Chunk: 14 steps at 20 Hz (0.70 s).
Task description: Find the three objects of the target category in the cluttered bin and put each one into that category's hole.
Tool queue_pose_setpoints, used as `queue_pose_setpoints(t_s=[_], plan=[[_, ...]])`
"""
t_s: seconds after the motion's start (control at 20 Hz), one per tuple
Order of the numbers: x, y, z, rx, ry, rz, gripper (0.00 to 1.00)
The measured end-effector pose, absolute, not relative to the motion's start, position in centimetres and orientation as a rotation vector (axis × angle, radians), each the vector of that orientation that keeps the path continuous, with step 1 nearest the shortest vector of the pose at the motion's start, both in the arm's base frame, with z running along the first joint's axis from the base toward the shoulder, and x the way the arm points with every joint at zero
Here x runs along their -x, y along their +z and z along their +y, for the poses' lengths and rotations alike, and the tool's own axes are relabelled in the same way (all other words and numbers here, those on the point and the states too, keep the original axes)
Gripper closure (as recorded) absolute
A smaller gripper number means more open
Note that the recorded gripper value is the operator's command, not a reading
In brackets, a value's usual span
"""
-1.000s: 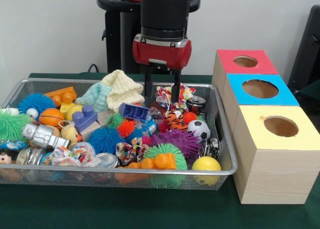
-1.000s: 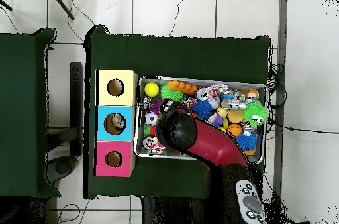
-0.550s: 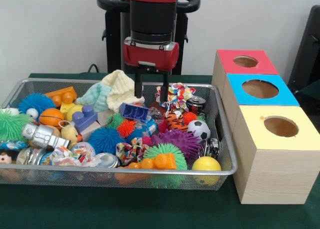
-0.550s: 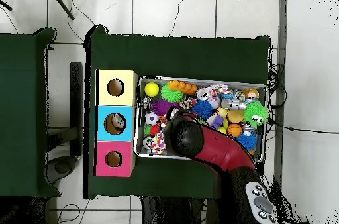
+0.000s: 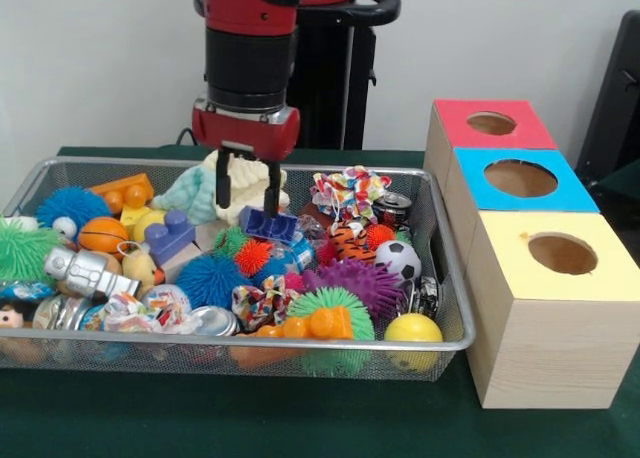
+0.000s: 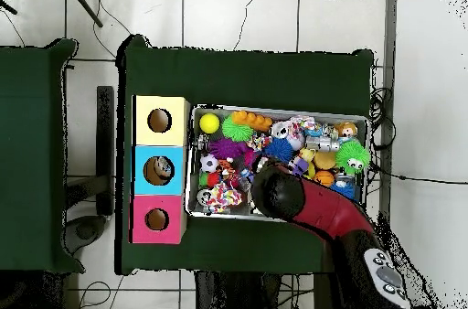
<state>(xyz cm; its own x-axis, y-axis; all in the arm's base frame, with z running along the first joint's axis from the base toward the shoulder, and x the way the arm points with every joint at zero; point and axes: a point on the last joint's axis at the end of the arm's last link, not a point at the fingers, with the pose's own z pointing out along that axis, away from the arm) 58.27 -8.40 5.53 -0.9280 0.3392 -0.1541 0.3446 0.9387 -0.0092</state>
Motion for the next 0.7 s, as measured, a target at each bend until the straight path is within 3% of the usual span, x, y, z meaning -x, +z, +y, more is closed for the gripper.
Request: queue_pose_setpoints(t_s=[0.7], plan=[[-56.9,2.8,-10.7,-0.507,-0.053,2.982,0.0]])
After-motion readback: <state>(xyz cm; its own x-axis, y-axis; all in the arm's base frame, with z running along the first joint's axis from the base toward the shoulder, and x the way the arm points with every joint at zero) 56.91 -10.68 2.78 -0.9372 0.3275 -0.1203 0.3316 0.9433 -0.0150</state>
